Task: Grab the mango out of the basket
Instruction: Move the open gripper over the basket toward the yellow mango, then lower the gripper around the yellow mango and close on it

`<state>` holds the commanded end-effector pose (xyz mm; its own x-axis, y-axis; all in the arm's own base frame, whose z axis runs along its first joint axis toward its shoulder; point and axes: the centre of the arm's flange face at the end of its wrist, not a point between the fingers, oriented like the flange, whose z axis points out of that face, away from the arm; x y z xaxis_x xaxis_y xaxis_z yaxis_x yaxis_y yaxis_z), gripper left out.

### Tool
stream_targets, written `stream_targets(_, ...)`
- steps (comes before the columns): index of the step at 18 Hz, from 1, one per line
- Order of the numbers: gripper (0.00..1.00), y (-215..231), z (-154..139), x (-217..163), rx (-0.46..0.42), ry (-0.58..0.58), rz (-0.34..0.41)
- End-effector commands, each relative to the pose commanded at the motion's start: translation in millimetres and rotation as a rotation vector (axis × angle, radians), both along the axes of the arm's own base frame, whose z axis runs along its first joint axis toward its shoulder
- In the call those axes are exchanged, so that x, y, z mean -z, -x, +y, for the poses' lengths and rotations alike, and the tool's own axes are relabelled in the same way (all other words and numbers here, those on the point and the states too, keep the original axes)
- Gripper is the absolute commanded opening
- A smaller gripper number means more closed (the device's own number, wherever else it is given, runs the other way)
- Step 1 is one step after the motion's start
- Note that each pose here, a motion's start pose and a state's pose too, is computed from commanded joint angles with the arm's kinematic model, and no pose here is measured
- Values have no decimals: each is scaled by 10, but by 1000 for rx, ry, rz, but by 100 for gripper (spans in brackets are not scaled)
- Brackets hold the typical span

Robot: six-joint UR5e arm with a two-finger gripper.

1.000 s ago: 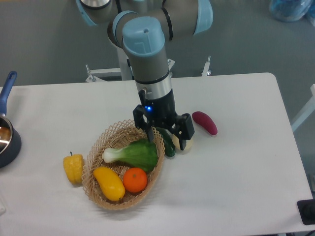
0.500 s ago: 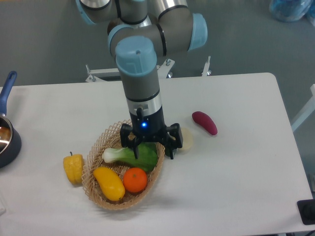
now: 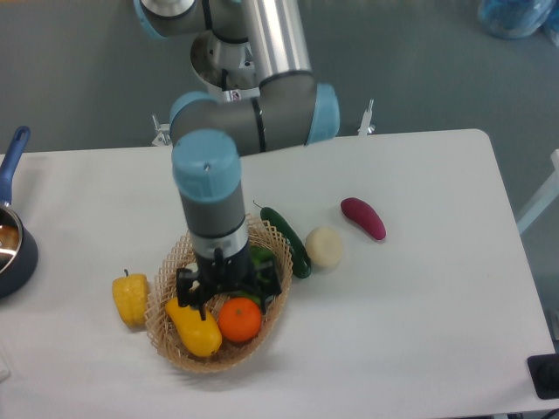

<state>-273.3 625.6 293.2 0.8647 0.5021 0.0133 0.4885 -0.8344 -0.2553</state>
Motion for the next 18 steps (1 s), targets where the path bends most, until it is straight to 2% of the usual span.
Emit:
stream_targets(9, 100, -110, 45, 197, 92, 32, -3)
stream_targets(18, 100, -64, 134, 478, 51, 15, -6)
